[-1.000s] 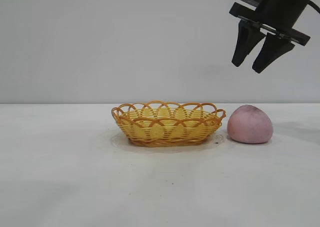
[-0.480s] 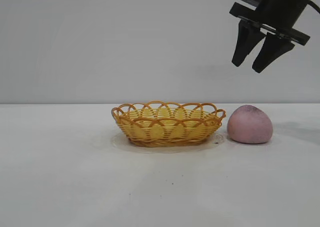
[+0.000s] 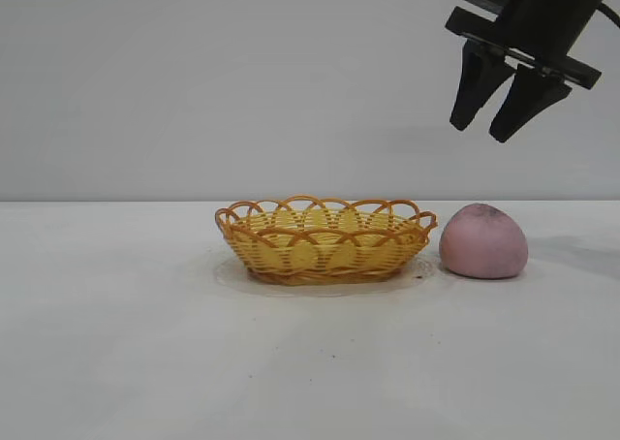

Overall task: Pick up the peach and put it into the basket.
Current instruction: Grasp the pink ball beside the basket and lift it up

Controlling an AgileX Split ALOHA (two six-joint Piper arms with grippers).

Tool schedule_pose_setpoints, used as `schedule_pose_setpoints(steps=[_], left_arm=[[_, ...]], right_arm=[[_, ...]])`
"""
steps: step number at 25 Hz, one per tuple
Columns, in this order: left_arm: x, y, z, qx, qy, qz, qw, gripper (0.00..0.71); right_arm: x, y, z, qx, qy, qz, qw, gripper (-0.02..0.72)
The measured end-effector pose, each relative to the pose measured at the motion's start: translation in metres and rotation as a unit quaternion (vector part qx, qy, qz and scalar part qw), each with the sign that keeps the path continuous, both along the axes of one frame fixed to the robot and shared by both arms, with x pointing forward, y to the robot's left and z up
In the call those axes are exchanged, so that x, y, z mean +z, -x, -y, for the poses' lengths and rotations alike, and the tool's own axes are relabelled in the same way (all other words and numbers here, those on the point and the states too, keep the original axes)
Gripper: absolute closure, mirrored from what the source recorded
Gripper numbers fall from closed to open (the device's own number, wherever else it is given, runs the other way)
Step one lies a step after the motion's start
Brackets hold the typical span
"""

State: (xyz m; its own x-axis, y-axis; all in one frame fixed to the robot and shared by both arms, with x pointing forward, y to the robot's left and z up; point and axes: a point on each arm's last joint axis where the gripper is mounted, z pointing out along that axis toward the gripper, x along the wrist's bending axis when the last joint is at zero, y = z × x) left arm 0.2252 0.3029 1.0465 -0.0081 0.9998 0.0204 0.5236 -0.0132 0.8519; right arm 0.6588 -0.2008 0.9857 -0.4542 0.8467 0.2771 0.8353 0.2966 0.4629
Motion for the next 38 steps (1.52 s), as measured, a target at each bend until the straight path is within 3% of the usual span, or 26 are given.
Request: schedule_pose_setpoints(steps=[14, 20, 23, 24, 28, 29, 31, 38], left_arm=[[-0.004, -0.005, 0.001, -0.004, 0.000, 0.008, 1.000, 0.266], [-0.004, -0.005, 0.001, -0.004, 0.000, 0.009, 1.000, 0.266], [-0.004, -0.005, 0.001, -0.004, 0.000, 0.009, 1.000, 0.266], [-0.004, -0.005, 0.001, -0.004, 0.000, 0.009, 1.000, 0.266], [-0.004, -0.005, 0.001, -0.004, 0.000, 0.009, 1.000, 0.266], [-0.004, -0.005, 0.001, -0.004, -0.001, 0.009, 1.000, 0.266], [-0.004, -0.005, 0.001, -0.004, -0.002, 0.009, 1.000, 0.266], [-0.004, -0.005, 0.001, -0.005, -0.002, 0.009, 1.000, 0.266]], right_arm=[[0.000, -0.001, 0.000, 0.014, 0.007, 0.012, 1.000, 0.364], [-0.004, 0.006, 0.003, 0.045, 0.034, -0.016, 0.998, 0.364], [-0.005, 0.013, 0.004, 0.067, 0.042, -0.047, 0.996, 0.477], [-0.006, 0.015, 0.003, 0.074, 0.046, -0.056, 0.995, 0.473], [-0.010, 0.025, -0.010, 0.121, 0.104, -0.073, 0.984, 0.473], [-0.011, 0.027, -0.016, 0.133, 0.124, -0.072, 0.981, 0.514], [-0.012, 0.033, -0.033, 0.155, 0.151, -0.069, 0.974, 0.498], [-0.014, 0.043, -0.052, 0.165, 0.184, -0.079, 0.966, 0.498]])
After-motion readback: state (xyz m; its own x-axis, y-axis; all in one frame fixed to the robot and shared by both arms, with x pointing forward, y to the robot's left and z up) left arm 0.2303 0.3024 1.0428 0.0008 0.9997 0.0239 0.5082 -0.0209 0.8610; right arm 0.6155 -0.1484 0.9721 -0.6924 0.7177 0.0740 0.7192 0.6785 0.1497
